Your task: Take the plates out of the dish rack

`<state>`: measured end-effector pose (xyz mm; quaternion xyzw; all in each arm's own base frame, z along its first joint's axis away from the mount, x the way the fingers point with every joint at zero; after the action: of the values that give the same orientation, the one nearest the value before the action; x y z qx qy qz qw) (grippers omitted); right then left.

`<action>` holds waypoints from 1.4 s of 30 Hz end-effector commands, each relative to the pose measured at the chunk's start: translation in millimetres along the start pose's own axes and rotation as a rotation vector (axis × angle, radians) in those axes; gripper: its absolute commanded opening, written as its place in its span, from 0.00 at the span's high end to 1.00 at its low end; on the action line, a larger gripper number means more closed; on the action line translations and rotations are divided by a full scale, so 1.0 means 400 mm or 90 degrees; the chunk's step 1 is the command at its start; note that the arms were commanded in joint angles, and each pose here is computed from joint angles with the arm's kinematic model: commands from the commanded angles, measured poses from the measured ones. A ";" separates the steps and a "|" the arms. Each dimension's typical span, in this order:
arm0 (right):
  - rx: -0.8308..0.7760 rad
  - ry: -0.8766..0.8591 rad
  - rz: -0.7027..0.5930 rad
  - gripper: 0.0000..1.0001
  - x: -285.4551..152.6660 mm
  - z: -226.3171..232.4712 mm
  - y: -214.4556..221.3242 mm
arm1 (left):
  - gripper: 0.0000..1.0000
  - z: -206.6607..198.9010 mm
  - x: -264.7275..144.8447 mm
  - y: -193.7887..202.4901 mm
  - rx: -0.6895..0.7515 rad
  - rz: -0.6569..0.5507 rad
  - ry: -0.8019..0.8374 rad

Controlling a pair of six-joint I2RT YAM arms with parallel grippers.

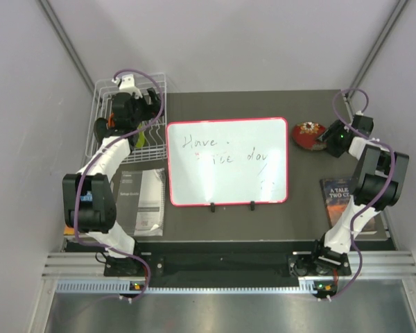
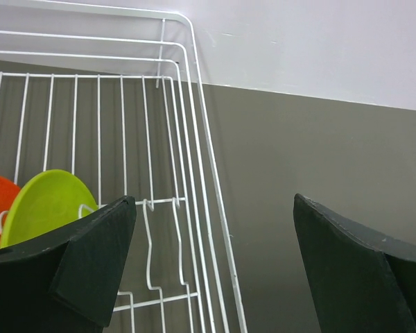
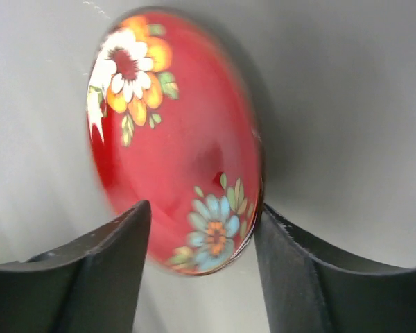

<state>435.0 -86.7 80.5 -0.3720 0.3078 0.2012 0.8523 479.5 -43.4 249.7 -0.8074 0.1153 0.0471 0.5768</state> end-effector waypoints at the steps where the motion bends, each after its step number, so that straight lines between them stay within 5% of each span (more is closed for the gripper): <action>1: -0.024 0.049 -0.018 0.37 -0.018 -0.028 -0.023 | 0.01 0.003 -0.028 -0.043 0.027 -0.030 -0.022; 19: -0.102 0.119 -0.111 0.34 -0.184 0.011 -0.097 | 0.02 0.143 -0.040 -0.007 0.058 -0.041 -0.234; 33: -0.104 0.089 -0.094 0.34 -0.168 0.019 -0.084 | 0.05 0.265 -0.051 0.038 0.018 -0.020 -0.328; 42: -0.108 0.082 -0.093 0.35 -0.170 0.023 -0.083 | 0.17 0.290 -0.024 0.091 0.012 0.014 -0.327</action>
<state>405.5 -105.1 140.6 -0.4671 0.3294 0.1444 0.8077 462.9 55.5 185.4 -0.7577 -0.0237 0.2582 0.5989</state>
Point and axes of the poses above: each gripper's point midway between its finger pads, its own x axis out along the fingers, its own z axis along the line the jaws close on, y = z × x, the point moved 4 cm from there along -x, back along the fingers, and after that the axes turned 4 degrees about -x, right-handed, at the moved point
